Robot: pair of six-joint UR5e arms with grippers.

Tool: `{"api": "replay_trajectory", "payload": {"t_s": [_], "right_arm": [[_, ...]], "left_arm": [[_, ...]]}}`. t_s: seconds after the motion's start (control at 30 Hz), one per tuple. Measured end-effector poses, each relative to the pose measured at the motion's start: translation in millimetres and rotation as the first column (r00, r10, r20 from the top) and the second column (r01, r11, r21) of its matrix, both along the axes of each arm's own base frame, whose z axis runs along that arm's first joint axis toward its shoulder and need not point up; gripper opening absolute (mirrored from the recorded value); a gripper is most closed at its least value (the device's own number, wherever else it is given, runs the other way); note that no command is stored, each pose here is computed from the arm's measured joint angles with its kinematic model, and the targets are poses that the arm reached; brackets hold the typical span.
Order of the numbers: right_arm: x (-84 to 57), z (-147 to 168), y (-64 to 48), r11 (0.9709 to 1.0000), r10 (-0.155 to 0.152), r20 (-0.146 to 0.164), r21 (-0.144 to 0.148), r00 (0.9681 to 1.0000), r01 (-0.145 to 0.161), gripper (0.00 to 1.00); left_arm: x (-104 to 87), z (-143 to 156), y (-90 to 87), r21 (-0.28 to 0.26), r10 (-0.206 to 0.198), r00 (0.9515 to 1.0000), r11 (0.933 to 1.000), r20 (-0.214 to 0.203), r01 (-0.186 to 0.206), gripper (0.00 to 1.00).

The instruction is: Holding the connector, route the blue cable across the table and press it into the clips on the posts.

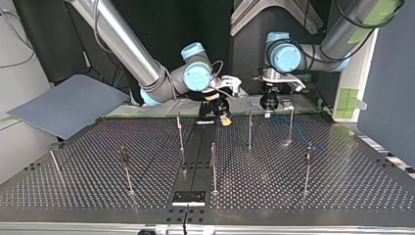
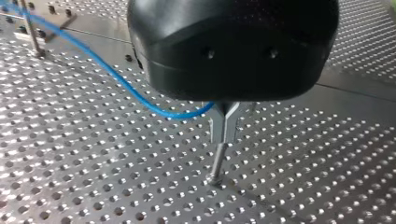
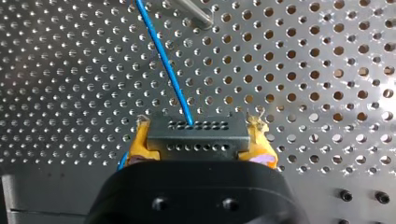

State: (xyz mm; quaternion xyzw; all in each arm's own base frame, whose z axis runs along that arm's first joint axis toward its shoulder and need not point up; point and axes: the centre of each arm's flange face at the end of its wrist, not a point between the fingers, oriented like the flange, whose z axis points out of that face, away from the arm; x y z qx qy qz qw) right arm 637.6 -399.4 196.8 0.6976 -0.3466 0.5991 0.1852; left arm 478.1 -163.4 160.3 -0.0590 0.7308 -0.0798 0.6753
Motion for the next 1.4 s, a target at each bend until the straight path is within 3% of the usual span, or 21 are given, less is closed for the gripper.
{"api": "replay_trajectory", "payload": {"t_s": [0.5, 0.73, 1.0, 1.07, 1.1, 1.17, 1.2, 1.23, 1.27, 1.3, 1.33, 1.4], "right_arm": [[-9.1, 0.3, -19.3, 0.9996, -0.026, 0.02, -0.01, 0.9995, 0.026, 0.0], [-16.8, 0.0, -31.3, 0.999, -0.043, 0.027, -0.006, 0.9987, 0.044, 0.0], [-25.4, -0.3, -43.6, 0.9982, -0.059, 0.028, -0.004, 0.9979, 0.059, 0.0], [-26.4, -0.3, -45.0, 0.9982, -0.06, 0.028, -0.004, 0.9978, 0.061, 0.0], [-26.9, -0.4, -45.7, 0.9981, -0.061, 0.028, -0.004, 0.9977, 0.061, 0.0], [-27.6, -0.3, -46.6, 0.9981, -0.062, 0.027, -0.004, 0.9977, 0.062, 0.0], [-27.7, -0.3, -46.8, 0.9981, -0.061, 0.026, -0.005, 0.9978, 0.061, 0.0], [-27.8, -0.3, -46.9, 0.9982, -0.06, 0.026, -0.005, 0.9978, 0.06, 0.0], [-27.9, -0.3, -47.0, 0.9982, -0.06, 0.026, -0.005, 0.9979, 0.06, 0.0], [-27.9, -0.3, -47.0, 0.9982, -0.059, 0.026, -0.005, 0.9979, 0.059, 0.0], [-27.7, -0.3, -46.9, 0.9983, -0.058, 0.026, -0.005, 0.998, 0.059, 0.0], [-27.8, -0.5, -46.9, 0.9983, -0.058, 0.026, -0.004, 0.998, 0.058, 0.0]], "left_arm": [[33.0, -23.2, 1.1, -0.025, -0.012, 0.9999, 0.9996, -0.003, 0.012, 0.0], [47.9, -14.7, 1.7, -0.044, -0.038, 0.999, 0.9983, 0.024, 0.039, 0.0], [66.1, -1.4, 11.0, -0.042, -0.041, 0.9987, 0.9982, 0.032, 0.042, 0.03], [67.1, -0.7, 12.4, -0.043, -0.036, 0.999, 0.9984, 0.026, 0.037, 0.29], [67.2, -0.6, 13.0, -0.044, -0.03, 0.9993, 0.9985, 0.022, 0.031, 0.29], [66.6, -1.1, 13.7, -0.043, -0.02, 0.9997, 0.9989, 0.014, 0.021, 0.56], [65.8, -1.7, 14.2, -0.04, -0.012, 0.9999, 0.9991, 0.006, 0.013, 0.56], [65.0, -2.3, 14.7, -0.036, -0.007, 1.0, 0.9993, -0.001, 0.007, 0.67], [64.3, -3.0, 15.2, -0.032, -0.001, 1.0, 0.9995, -0.008, 0.0, 0.86], [63.2, -3.8, 15.8, -0.025, 0.007, 0.9998, 0.9997, -0.017, -0.007, 0.86], [62.3, -4.5, 16.1, -0.018, 0.012, 0.9996, 0.9998, -0.025, -0.012, 0.99], [60.0, -6.2, 16.3, 0.001, 0.017, 0.9989, 0.9999, -0.044, -0.017, 0.99]]}}
